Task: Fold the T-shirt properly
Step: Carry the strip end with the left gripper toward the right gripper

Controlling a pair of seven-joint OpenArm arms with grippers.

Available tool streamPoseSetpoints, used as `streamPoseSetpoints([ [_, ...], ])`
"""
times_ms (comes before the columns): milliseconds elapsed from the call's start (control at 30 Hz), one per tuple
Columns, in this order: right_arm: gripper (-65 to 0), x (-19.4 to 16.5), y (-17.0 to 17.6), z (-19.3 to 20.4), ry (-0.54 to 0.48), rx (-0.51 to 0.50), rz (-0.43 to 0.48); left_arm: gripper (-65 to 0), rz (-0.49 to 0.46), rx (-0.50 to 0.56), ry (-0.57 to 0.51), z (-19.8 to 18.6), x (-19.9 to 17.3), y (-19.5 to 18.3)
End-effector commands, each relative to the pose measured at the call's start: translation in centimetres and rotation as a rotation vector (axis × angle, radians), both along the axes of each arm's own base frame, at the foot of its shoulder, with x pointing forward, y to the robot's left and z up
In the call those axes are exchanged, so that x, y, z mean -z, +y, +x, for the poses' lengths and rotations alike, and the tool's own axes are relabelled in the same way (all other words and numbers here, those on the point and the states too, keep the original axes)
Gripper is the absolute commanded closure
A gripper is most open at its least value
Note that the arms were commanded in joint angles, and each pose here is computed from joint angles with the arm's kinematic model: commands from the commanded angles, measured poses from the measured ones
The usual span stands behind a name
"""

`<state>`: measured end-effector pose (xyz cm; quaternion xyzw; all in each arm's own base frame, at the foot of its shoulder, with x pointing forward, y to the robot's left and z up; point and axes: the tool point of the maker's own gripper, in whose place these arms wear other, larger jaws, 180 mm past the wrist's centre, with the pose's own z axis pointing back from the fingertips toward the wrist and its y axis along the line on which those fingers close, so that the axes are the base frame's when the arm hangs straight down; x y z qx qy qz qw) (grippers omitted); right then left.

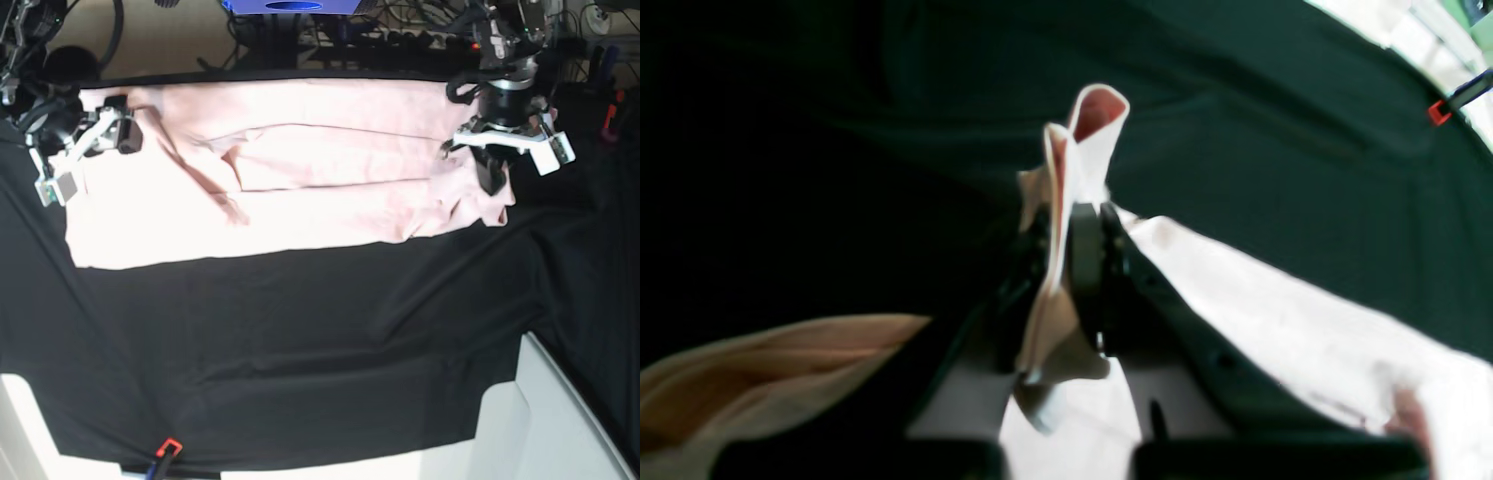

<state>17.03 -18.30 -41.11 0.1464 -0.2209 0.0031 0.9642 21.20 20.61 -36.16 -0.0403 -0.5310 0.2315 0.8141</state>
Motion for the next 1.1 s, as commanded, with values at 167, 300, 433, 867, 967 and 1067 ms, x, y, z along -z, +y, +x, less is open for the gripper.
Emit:
streamPoseSetpoints([
  [167,-36.7,-0.7,-1.0,0.2,-0.024,-0.02,-0.028,0.0,-0.029,0.045,-0.101,3.1,-2.0,-2.3],
  [300,-36.7,-0.8,-1.7,0.2,-0.019,-0.03,-0.051,0.0,-0.088,0.047,-0.061,4.2,-0.5,-5.4],
  [433,-36.7,-0.9,-2.3,0.1,-0.016,-0.039,-0.069,0.0,-0.126,0.094,-0.028,4.2,1.0,-8.0],
  [867,-36.7,-1.0,-2.4,0.3,-0.02,-0.041,-0.071,0.0,-0.186,0.207,-0.054,5.0,3.3,-14.7],
  [967,-36.7,-1.1,-2.7,0.3,-0.022,-0.046,-0.081,0.0,-0.191,0.218,-0.049,5.4,3.7,-15.2],
  [1067,-36.7,-1.1,-2.7,0.3,-0.022,-0.047,-0.082,0.0,-0.19,0.23,-0.057,6.1,3.6,-15.6],
])
